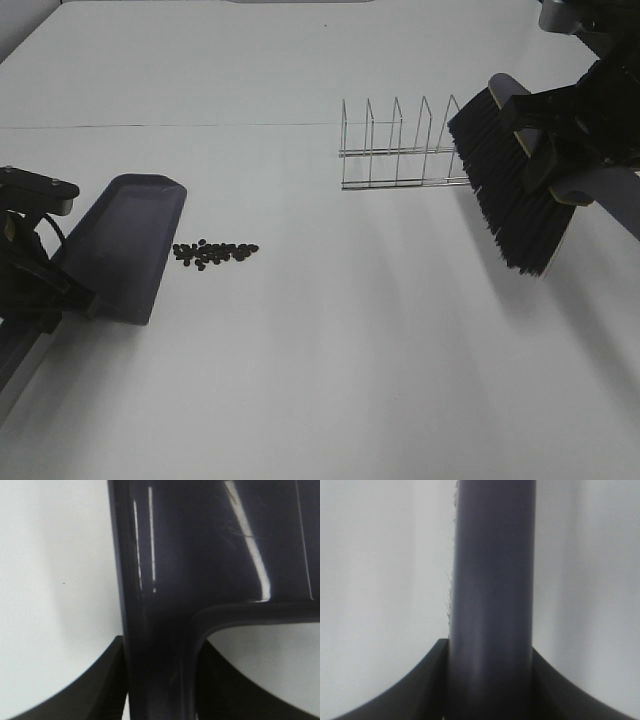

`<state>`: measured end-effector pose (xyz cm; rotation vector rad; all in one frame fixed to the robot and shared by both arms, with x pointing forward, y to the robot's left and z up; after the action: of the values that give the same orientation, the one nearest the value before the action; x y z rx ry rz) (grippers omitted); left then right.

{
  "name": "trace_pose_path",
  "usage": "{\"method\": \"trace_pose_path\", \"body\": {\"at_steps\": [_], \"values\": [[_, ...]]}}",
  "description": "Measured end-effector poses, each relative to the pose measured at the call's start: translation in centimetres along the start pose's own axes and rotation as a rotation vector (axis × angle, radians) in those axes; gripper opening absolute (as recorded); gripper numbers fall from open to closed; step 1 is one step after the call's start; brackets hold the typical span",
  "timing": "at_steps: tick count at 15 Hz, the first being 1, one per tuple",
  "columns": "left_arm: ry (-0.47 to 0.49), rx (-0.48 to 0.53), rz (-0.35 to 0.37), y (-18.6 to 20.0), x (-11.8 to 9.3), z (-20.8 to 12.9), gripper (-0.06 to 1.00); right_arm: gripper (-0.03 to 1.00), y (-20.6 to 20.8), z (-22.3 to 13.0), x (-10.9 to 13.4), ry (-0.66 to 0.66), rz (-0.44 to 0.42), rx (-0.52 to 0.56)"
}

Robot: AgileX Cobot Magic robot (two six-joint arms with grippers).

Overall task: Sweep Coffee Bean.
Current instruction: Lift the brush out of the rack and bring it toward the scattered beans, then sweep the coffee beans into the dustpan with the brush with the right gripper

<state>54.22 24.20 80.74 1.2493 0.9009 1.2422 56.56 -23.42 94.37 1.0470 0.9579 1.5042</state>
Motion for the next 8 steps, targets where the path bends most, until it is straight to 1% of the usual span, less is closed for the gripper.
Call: {"method": "trace_pose_path", "body": {"at_steps": [1, 4, 6, 8], "values": [[0.007, 0.004, 0.001, -0.3, -0.3, 0.0, 0.35, 0.28, -0.3, -0.1, 0.0, -0.001, 0.0, 0.015], [0.026, 0.019, 0.005, -0.6, -0.4, -0.2, 0.35, 0.28, -1.0, -0.1, -0.2, 0.0, -0.015, 0.035], [0.026, 0.023, 0.007, -0.5, -0.4, -0.2, 0.35, 0.28, -1.4, -0.3, -0.1, 0.047, -0.061, 0.047], [0.027, 0.04, 0.014, -0.5, -0.3, -0.5, 0.35, 0.28, -2.8, -0.7, 1.5, 0.133, -0.165, 0.069]]}}
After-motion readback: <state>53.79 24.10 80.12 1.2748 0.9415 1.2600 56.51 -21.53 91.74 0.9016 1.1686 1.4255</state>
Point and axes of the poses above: a point on each arm's last joint axis where the gripper is mounted, y pointing back along that axis away from the gripper, x along the wrist's bending axis when the last joint is at zero, z = x × y, the point moved 8 cm from there along -y, pointing out along that axis toward the gripper, and after that the axes turned 3 degrees about y, right-handed, at the moved point
